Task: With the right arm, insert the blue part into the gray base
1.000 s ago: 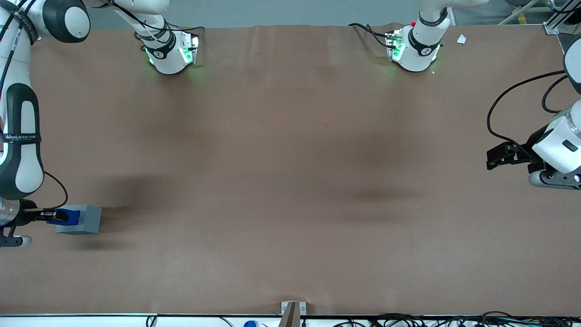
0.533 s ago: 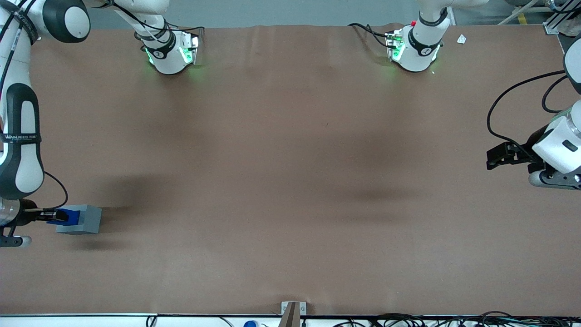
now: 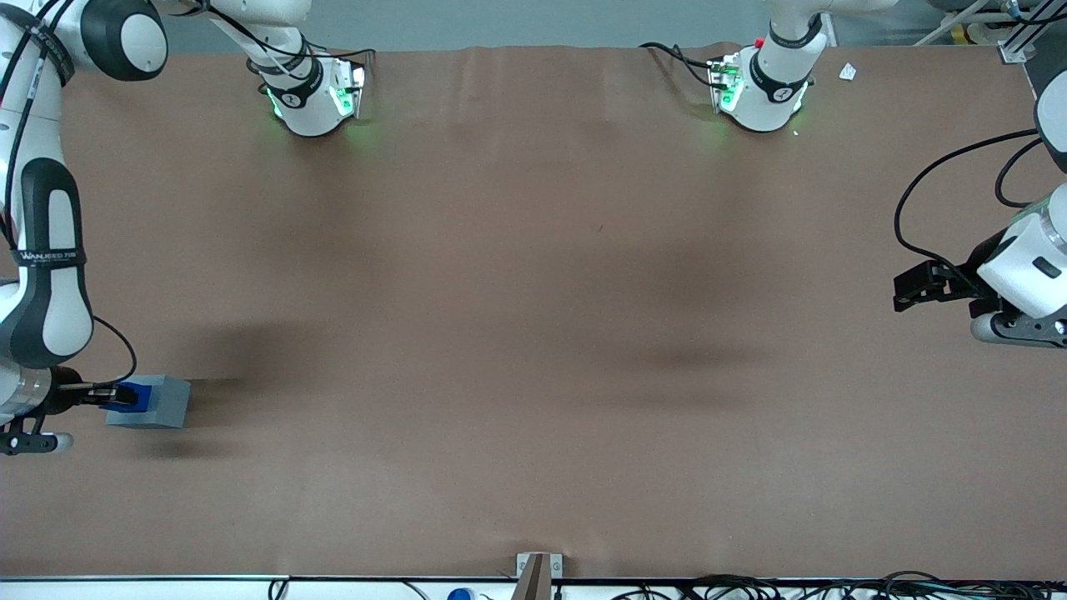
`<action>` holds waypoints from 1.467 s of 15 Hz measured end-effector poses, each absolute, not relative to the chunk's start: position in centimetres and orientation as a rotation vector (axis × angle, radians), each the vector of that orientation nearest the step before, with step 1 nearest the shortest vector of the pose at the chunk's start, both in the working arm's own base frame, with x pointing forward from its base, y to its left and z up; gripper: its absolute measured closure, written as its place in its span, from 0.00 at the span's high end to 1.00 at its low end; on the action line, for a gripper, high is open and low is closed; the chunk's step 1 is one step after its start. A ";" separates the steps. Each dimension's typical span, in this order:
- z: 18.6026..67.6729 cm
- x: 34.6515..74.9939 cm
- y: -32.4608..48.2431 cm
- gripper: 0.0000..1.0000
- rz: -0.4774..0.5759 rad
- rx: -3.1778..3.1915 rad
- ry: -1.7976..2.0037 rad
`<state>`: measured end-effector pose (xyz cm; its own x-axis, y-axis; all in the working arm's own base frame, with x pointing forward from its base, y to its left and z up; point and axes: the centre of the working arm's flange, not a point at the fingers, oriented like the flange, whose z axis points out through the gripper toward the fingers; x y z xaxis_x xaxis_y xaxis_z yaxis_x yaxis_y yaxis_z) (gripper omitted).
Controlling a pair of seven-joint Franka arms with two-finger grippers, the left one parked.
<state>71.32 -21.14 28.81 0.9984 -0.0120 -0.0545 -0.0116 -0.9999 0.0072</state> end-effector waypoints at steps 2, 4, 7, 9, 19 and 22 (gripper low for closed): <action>28.8 71.3 -21.1 0.51 -0.086 3.134 -0.019; 28.8 71.3 -21.1 0.51 -0.085 3.136 -0.025; 27.8 71.1 -21.1 0.64 -0.086 3.171 -0.068; 26.7 71.0 -21.3 0.85 -0.090 3.182 -0.083; 45.5 69.1 -17.3 1.00 -0.014 3.187 0.004; 52.5 66.3 -13.9 1.00 -0.044 3.190 0.070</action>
<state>66.28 -13.90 52.51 0.9987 0.0447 -0.0262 0.0433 -0.9978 -0.0501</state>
